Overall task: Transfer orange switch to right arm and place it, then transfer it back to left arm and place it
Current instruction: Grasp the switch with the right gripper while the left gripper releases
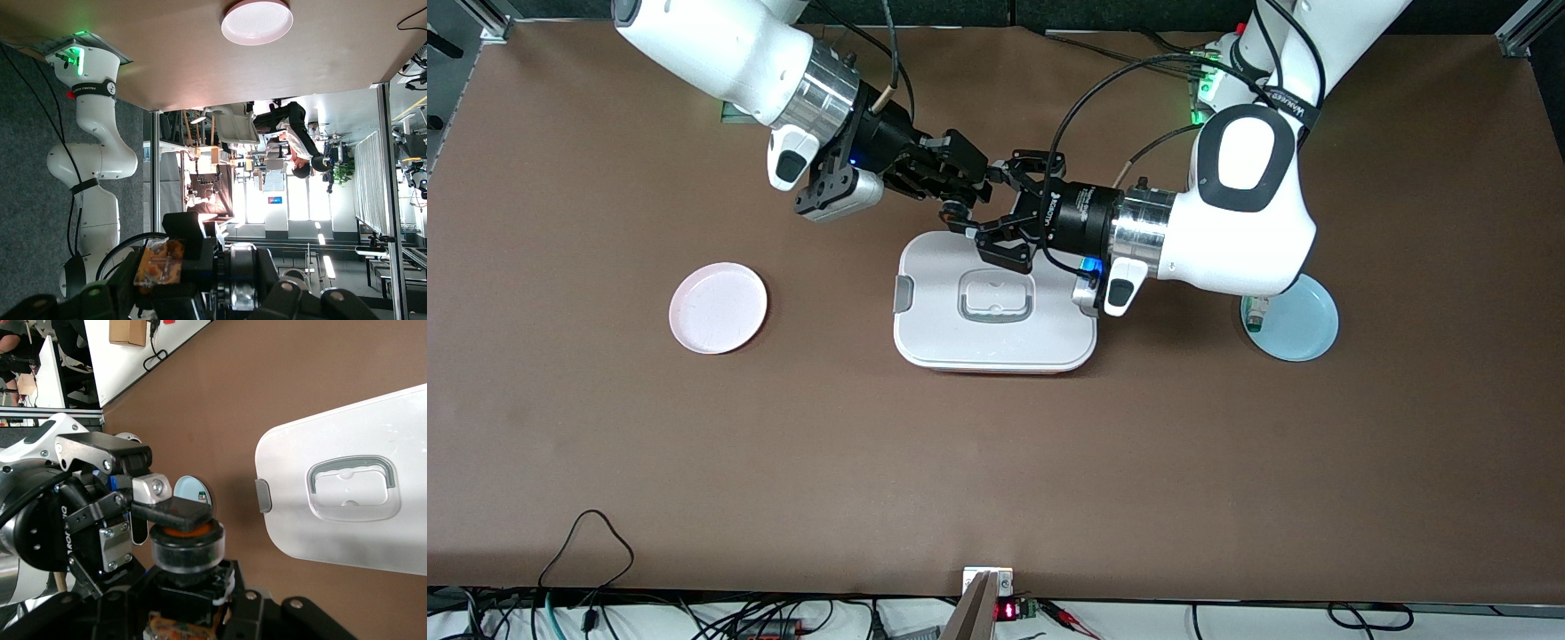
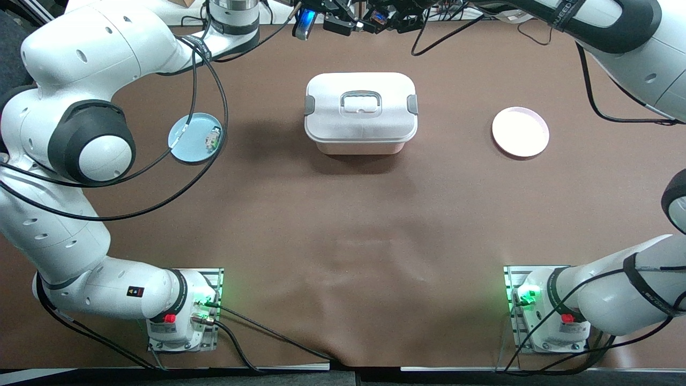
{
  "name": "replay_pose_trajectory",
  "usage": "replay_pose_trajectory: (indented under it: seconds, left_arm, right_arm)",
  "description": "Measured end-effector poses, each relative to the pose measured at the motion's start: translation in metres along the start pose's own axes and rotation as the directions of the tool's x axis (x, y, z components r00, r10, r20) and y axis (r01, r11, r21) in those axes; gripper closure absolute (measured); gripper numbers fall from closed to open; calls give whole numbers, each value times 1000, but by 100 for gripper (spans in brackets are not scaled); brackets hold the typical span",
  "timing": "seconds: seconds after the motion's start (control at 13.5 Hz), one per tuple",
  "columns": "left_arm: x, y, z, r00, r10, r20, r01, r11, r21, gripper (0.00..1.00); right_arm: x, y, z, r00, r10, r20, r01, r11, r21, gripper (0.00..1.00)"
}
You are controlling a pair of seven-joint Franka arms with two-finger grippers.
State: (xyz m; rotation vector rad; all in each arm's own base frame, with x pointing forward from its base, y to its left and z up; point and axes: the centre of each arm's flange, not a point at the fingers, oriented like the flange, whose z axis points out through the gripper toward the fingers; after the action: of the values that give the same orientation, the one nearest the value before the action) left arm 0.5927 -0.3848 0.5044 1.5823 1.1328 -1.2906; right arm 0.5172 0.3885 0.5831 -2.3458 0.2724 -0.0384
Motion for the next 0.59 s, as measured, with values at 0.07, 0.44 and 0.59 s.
replay_pose_trajectory:
  seconds: [0.07, 0.44, 0.59]
  left_arm:
    - [0, 0, 0, 1000, 0, 0, 0, 1000, 0, 28]
    - [-2, 1, 0, 1000, -6, 1, 6, 1000, -7, 28]
    - [-4, 3, 0, 1000, -20, 12, 20, 1000, -15, 28]
  right_arm:
    - [0, 0, 0, 1000, 1, 0, -1, 1000, 0, 58]
    - [1, -1, -3, 1000, 4, -4, -4, 1000, 4, 58]
    - [4, -2, -6, 1000, 11, -7, -11, 1000, 8, 58]
